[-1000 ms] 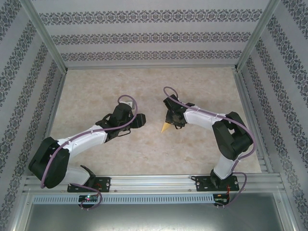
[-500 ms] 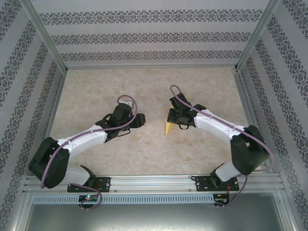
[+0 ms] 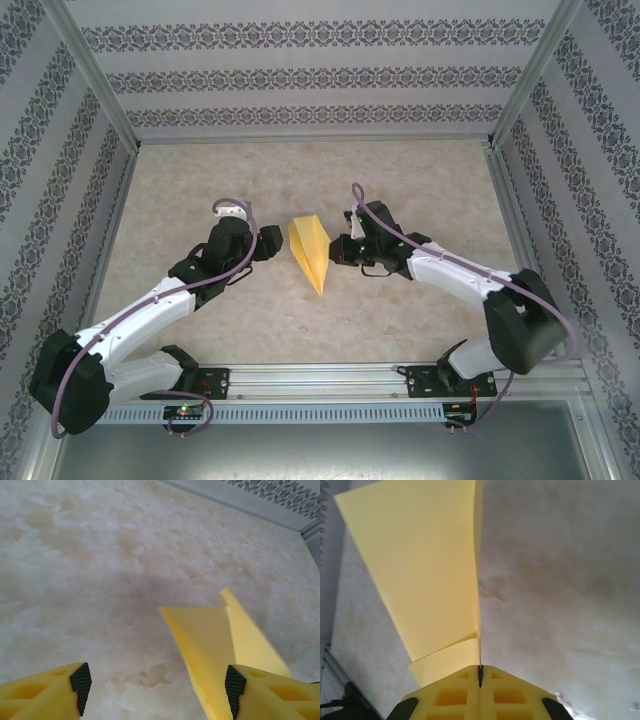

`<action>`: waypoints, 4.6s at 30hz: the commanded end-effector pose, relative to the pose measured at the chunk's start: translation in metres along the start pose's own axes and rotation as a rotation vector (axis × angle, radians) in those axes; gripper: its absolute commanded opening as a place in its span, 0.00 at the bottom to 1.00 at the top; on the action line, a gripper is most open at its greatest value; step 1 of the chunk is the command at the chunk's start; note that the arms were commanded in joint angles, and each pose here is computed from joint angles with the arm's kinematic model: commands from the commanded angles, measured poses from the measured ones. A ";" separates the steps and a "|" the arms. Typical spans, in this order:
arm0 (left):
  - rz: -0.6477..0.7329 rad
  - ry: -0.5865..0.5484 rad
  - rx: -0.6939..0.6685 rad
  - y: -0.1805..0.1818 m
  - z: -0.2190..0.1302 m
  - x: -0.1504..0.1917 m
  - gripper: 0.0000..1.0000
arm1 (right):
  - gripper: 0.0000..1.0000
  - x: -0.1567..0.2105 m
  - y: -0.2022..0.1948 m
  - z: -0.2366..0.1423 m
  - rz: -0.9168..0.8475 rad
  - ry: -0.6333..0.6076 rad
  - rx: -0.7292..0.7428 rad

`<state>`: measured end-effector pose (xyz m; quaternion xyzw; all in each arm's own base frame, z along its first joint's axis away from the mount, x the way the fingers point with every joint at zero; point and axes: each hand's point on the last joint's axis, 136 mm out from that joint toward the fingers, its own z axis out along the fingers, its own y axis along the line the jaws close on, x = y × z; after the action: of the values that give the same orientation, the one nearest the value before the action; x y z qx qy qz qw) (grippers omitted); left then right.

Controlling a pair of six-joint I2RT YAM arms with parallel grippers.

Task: Fold a paper plane with a square sheet of paper (fold left side to right side)
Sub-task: Place the paper plane at the center of the table, then pick up the paper plane at the center of the table, then place the paper plane at the center of the table, then reset both arms

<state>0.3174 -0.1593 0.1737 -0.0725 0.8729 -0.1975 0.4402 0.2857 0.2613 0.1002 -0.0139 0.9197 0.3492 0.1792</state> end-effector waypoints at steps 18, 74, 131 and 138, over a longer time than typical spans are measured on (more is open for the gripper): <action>0.000 0.033 0.020 -0.001 0.011 0.007 0.82 | 0.52 0.028 -0.035 -0.051 -0.168 0.066 0.299; 0.437 -0.101 0.358 -0.059 -0.026 -0.014 1.00 | 0.11 -0.109 -0.097 0.061 -0.074 0.151 0.576; 0.300 -0.312 -0.486 0.139 -0.037 -0.064 1.00 | 0.98 -0.124 -0.146 -0.184 -0.100 -0.569 0.630; 0.331 -0.296 -0.574 0.179 -0.031 -0.041 1.00 | 0.98 -0.115 -0.209 -0.186 -0.063 -0.692 0.718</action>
<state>0.3234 0.0102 0.1446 -0.0761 0.8368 0.1119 0.5306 0.3452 -0.0168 0.1195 0.1362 0.9028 -0.0017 0.4079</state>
